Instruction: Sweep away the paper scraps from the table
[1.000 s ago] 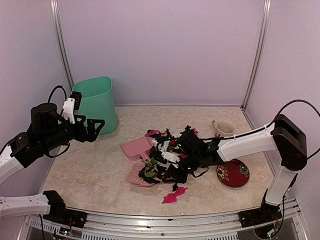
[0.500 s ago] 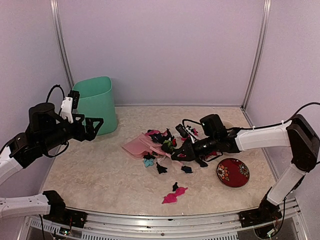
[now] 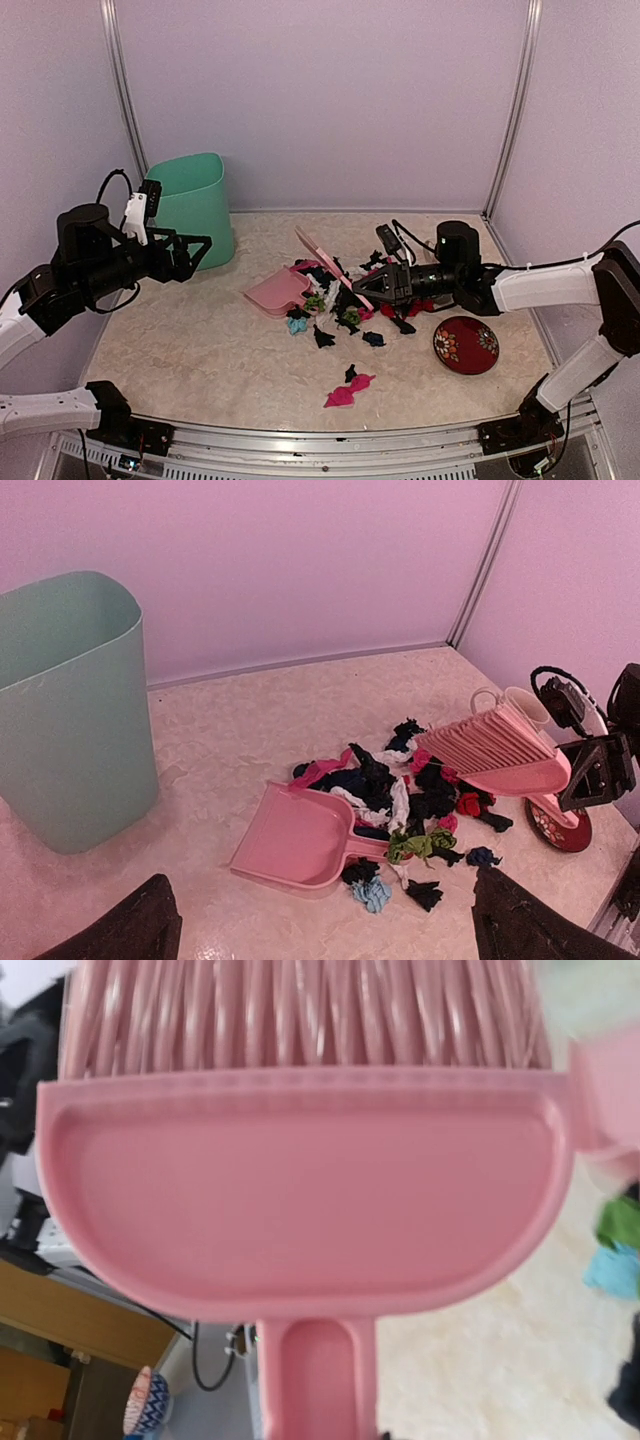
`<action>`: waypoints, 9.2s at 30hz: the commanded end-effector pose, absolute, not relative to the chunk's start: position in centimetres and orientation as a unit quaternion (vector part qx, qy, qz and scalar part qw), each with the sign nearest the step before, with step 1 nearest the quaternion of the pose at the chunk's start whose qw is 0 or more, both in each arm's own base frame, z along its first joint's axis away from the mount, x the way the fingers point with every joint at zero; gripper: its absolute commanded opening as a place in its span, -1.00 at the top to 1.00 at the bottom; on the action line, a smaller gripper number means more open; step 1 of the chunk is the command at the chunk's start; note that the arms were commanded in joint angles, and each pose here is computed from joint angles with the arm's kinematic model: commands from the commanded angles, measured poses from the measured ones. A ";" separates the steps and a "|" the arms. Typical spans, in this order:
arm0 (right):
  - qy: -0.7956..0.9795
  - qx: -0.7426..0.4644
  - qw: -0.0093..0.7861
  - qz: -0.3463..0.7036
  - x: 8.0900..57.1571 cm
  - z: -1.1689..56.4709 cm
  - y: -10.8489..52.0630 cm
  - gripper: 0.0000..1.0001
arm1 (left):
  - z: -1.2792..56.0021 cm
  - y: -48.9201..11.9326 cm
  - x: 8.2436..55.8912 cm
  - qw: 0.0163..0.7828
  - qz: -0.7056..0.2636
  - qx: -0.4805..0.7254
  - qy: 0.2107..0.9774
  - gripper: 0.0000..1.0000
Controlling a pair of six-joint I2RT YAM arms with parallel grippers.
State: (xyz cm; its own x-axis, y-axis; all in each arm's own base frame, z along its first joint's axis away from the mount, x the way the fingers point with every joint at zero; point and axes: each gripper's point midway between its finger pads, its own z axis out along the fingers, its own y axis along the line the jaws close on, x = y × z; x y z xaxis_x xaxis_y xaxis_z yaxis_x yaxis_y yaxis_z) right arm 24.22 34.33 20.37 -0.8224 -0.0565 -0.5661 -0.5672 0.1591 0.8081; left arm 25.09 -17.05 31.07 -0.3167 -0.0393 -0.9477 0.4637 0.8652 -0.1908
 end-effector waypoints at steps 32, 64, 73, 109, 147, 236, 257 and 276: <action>0.507 -0.634 0.573 0.117 17.6 22.4 38.1 1.00 | 28.7 -28.0 19.1 0.359 -0.505 0.192 0.761 -0.98; 0.485 -0.628 0.601 0.095 18.3 24.9 39.5 1.00 | 26.8 -31.7 17.7 0.313 -0.560 0.230 0.732 -0.20; 0.490 -0.629 0.596 0.097 18.2 24.6 39.3 1.00 | 26.2 -31.8 18.0 0.314 -0.554 0.232 0.735 0.57; 0.630 -0.385 0.470 0.485 18.4 28.8 33.6 -0.59 | 30.6 -29.1 17.9 0.436 -0.575 0.243 0.648 1.00; 0.513 -0.302 0.390 0.702 16.0 34.9 37.9 0.17 | 33.3 -30.8 16.0 0.452 -0.634 0.249 0.576 1.00; 0.771 -0.218 0.494 0.337 26.6 23.3 37.4 1.00 | 16.0 -23.1 24.7 0.417 -0.305 -0.013 0.856 -0.97; 0.801 -0.141 0.570 0.118 31.3 23.5 29.2 1.00 | 15.9 -24.0 24.6 0.404 -0.318 0.005 0.858 -0.97; 0.798 -0.201 0.508 0.252 26.8 22.0 34.1 1.00 | 16.7 -24.3 24.8 0.408 -0.320 0.008 0.855 -0.97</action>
State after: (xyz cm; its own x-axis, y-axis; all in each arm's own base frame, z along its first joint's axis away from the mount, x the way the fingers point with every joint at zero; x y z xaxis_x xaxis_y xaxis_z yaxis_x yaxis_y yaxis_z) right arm 27.24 33.32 24.04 -0.3542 -0.0571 -0.9334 -0.5720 0.8028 0.1680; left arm 24.49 -24.01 14.76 -0.6942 -0.2337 -0.6808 0.2483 0.8100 -0.5312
